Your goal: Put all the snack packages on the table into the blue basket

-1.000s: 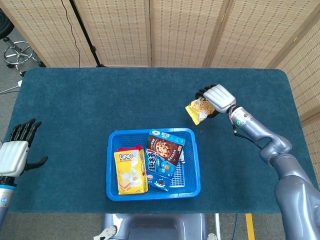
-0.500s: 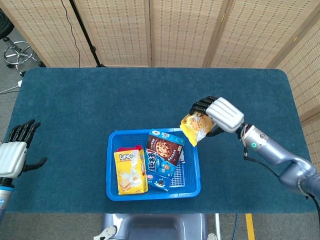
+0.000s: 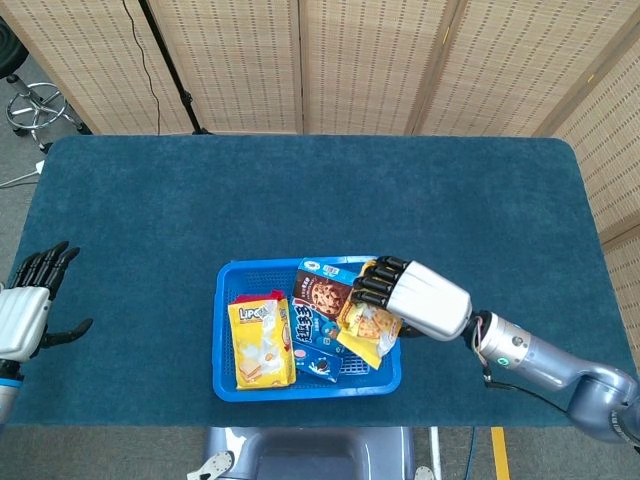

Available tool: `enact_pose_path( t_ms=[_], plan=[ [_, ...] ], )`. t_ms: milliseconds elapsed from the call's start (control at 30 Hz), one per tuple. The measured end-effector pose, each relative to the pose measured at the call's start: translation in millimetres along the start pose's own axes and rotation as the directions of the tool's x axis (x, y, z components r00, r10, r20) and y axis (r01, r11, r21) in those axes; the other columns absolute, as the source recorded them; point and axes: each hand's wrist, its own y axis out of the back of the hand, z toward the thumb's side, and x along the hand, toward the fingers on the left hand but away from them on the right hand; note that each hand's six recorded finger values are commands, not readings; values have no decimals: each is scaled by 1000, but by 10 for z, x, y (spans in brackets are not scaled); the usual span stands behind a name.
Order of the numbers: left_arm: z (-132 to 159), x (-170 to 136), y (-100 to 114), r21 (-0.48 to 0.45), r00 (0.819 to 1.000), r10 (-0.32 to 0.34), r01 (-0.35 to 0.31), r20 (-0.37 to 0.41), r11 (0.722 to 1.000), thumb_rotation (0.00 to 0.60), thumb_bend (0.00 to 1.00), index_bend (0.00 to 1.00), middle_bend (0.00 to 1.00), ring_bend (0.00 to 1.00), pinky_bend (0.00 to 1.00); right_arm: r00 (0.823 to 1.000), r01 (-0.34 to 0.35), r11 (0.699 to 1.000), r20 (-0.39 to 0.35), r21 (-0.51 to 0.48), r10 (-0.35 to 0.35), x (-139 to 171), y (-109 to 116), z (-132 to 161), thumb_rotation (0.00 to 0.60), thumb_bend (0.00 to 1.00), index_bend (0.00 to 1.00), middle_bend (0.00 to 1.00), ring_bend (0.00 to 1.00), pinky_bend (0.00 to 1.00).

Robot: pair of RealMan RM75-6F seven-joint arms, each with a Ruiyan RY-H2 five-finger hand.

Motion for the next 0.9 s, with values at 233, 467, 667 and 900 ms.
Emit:
enact_pose_path(
  t_ms=[233, 467, 667, 900],
  plan=[
    [-18, 10, 6, -6, 1000, -4, 4, -2, 1000, 600, 195, 0, 0, 0, 0, 999, -12, 999, -48, 35, 14, -123, -227, 189, 600, 332, 549, 574, 434, 592],
    [-22, 24, -4, -15, 1000, -16, 16, 1, 1000, 600, 195, 0, 0, 0, 0, 996, 10, 997, -88, 82, -3, -294, -390, 407, 600, 332, 538, 567, 434, 601],
    [-35, 23, -1, -37, 999, -32, 32, 6, 999, 600, 194, 0, 0, 0, 0, 996, 3, 985, -83, 172, 11, -514, -594, 537, 600, 58, 185, 240, 212, 420],
    [-58, 14, 5, -53, 999, -44, 44, 10, 998, 600, 195, 0, 0, 0, 0, 991, -131, 969, -1, 208, 135, -611, -801, 476, 600, 0, 0, 0, 0, 101]
  ],
)
